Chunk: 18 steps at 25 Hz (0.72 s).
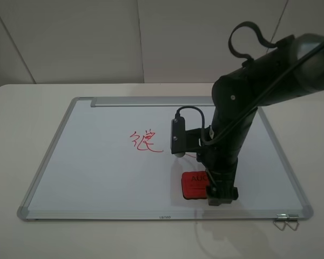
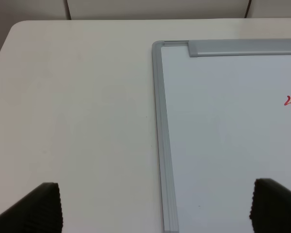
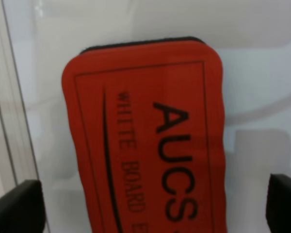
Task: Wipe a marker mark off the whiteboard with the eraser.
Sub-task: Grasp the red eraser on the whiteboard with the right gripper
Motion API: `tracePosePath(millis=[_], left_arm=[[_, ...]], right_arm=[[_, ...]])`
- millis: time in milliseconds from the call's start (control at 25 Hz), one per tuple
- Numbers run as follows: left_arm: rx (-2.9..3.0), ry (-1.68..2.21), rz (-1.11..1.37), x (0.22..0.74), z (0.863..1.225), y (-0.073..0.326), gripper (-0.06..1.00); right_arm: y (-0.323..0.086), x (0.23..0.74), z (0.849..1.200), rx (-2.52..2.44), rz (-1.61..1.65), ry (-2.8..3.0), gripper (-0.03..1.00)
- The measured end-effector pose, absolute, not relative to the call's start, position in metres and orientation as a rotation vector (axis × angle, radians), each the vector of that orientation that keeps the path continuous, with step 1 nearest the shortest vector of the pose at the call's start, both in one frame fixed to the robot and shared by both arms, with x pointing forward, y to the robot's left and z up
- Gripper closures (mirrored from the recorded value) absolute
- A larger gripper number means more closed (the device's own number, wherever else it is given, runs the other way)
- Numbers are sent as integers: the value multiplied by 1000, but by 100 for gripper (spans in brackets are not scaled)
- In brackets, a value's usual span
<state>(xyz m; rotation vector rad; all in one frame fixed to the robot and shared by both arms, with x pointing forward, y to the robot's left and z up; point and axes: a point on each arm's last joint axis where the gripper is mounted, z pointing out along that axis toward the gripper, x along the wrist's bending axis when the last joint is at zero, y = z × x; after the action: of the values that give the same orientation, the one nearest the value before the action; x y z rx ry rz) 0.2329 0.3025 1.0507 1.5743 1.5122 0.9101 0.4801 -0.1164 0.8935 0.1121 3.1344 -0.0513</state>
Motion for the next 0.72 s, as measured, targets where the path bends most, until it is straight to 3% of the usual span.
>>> tracePosePath(millis=[360, 720], left_arm=[[1574, 1512, 910, 233, 1051, 302, 17], [1574, 1512, 910, 233, 1051, 302, 17]], right_arm=[[-116, 481, 893, 102, -54, 3129, 15], [-117, 480, 889, 101, -72, 3141, 25]])
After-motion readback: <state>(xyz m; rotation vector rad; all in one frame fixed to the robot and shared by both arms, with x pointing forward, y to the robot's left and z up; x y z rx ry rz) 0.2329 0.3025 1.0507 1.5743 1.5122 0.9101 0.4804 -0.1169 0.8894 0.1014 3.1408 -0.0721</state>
